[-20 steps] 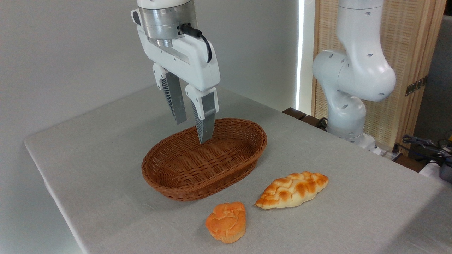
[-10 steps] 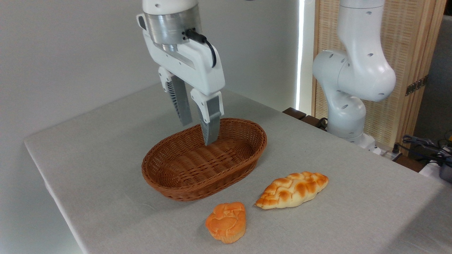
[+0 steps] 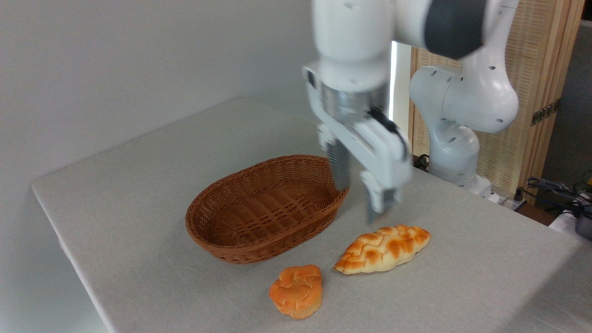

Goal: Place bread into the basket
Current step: 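Move the open gripper from above the basket toward the braided roll, then lower the gripper onto the braided golden roll and close on it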

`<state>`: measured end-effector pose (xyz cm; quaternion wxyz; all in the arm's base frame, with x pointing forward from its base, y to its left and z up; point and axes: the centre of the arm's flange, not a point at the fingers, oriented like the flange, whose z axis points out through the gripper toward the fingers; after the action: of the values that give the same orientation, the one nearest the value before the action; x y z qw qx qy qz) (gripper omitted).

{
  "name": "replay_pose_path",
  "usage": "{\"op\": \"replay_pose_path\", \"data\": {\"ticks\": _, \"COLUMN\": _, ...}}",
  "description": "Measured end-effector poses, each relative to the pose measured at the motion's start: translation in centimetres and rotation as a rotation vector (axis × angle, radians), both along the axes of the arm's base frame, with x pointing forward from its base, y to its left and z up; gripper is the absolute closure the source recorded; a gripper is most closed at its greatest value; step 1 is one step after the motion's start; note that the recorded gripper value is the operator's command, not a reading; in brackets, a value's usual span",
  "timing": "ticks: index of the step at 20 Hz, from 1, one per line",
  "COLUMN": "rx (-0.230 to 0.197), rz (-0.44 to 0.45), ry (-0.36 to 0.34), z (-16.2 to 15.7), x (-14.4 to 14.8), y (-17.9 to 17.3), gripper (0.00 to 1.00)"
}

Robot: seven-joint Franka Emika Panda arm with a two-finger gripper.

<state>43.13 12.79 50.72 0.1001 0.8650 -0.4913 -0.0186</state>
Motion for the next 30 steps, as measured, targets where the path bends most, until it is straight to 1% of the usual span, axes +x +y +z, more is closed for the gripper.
{"op": "replay_pose_path", "data": {"ticks": 1, "rx": 0.037, "rz": -0.022, "ry": 0.013, "z": -1.1, "x": -0.5, "y": 0.9, "gripper": 0.0}}
{"op": "replay_pose_path", "data": {"ticks": 2, "rx": 0.064, "rz": -0.039, "ry": 0.024, "z": -2.1, "x": -0.8, "y": 1.1, "gripper": 0.0}}
{"op": "replay_pose_path", "data": {"ticks": 4, "rx": 0.089, "rz": -0.068, "ry": 0.036, "z": -4.4, "x": -0.9, "y": 0.4, "gripper": 0.0}}
{"op": "replay_pose_path", "data": {"ticks": 8, "rx": 0.095, "rz": -0.096, "ry": 0.051, "z": -7.4, "x": -1.4, "y": -0.8, "gripper": 0.0}}
{"op": "replay_pose_path", "data": {"ticks": 13, "rx": 0.094, "rz": -0.113, "ry": 0.067, "z": -8.5, "x": -1.6, "y": -1.5, "gripper": 0.0}}
{"op": "replay_pose_path", "data": {"ticks": 15, "rx": 0.096, "rz": -0.115, "ry": 0.069, "z": -8.8, "x": -1.6, "y": -1.5, "gripper": 0.03}}
{"op": "replay_pose_path", "data": {"ticks": 16, "rx": 0.097, "rz": -0.116, "ry": 0.068, "z": -9.0, "x": -1.6, "y": -1.5, "gripper": 0.08}}
{"op": "replay_pose_path", "data": {"ticks": 17, "rx": 0.099, "rz": -0.117, "ry": 0.066, "z": -9.2, "x": -1.6, "y": -1.6, "gripper": 0.17}}
{"op": "replay_pose_path", "data": {"ticks": 18, "rx": 0.1, "rz": -0.117, "ry": 0.065, "z": -9.4, "x": -1.6, "y": -1.6, "gripper": 0.31}}
{"op": "replay_pose_path", "data": {"ticks": 19, "rx": 0.101, "rz": -0.118, "ry": 0.064, "z": -9.6, "x": -1.5, "y": -1.6, "gripper": 0.53}}
{"op": "replay_pose_path", "data": {"ticks": 20, "rx": 0.102, "rz": -0.118, "ry": 0.064, "z": -9.8, "x": -1.5, "y": -1.7, "gripper": 0.68}}
{"op": "replay_pose_path", "data": {"ticks": 21, "rx": 0.102, "rz": -0.12, "ry": 0.065, "z": -10.0, "x": -1.5, "y": -1.7, "gripper": 0.76}}
{"op": "replay_pose_path", "data": {"ticks": 23, "rx": 0.103, "rz": -0.126, "ry": 0.067, "z": -10.2, "x": -1.5, "y": -2.0, "gripper": 0.8}}
{"op": "replay_pose_path", "data": {"ticks": 26, "rx": 0.11, "rz": -0.132, "ry": 0.067, "z": -10.2, "x": -1.4, "y": -2.0, "gripper": 0.88}}
{"op": "replay_pose_path", "data": {"ticks": 29, "rx": 0.111, "rz": -0.134, "ry": 0.066, "z": -10.2, "x": -1.4, "y": -2.1, "gripper": 0.91}}
{"op": "replay_pose_path", "data": {"ticks": 30, "rx": 0.111, "rz": -0.136, "ry": 0.065, "z": -10.1, "x": -1.4, "y": -2.2, "gripper": 0.95}}
